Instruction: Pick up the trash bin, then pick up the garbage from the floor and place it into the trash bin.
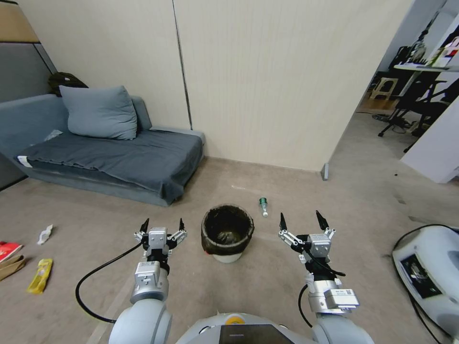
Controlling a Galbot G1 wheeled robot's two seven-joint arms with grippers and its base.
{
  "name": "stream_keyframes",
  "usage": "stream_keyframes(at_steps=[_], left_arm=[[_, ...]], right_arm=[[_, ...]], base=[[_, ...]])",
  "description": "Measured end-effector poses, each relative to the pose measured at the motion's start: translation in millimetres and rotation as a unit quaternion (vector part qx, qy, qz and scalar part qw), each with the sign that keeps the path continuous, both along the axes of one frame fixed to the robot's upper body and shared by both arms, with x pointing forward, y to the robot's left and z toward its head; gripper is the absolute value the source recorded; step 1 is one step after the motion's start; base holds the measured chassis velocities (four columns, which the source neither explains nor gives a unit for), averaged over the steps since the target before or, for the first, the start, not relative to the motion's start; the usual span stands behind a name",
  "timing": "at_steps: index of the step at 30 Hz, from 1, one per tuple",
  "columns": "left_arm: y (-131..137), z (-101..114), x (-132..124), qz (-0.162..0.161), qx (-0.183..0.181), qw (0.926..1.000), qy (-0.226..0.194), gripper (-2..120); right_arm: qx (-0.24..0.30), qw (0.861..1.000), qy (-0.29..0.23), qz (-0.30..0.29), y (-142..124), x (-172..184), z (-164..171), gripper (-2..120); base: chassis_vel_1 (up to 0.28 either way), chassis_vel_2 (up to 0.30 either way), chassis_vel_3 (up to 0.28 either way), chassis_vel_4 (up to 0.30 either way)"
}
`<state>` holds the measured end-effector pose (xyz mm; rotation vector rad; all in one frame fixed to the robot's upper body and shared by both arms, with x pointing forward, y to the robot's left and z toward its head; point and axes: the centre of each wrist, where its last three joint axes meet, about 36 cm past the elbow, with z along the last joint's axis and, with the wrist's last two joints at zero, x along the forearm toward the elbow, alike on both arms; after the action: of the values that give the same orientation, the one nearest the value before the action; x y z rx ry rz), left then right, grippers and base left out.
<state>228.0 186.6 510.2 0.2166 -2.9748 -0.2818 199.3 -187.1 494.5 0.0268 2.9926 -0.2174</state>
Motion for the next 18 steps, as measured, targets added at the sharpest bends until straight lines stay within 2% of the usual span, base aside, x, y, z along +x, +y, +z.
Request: stream_keyframes(at_steps=[11, 18], left_arm=[[-0.3, 0.2, 0.2, 0.000, 0.000, 1.0000, -0.001, 100], [-0.9, 0.1, 0.1, 0.000, 0.000, 1.0000, -0.001, 100]], right_arm=[[0.002, 1.000, -0.005, 0.003, 0.0, 0.0, 0.0, 100], [0.010, 1.000, -0.017, 0.013, 0.5, 0.2, 0.2, 100]], base=[[-0.163, 0.149, 0.154, -0.153], [-0.049, 0.052, 0.056, -0.061]])
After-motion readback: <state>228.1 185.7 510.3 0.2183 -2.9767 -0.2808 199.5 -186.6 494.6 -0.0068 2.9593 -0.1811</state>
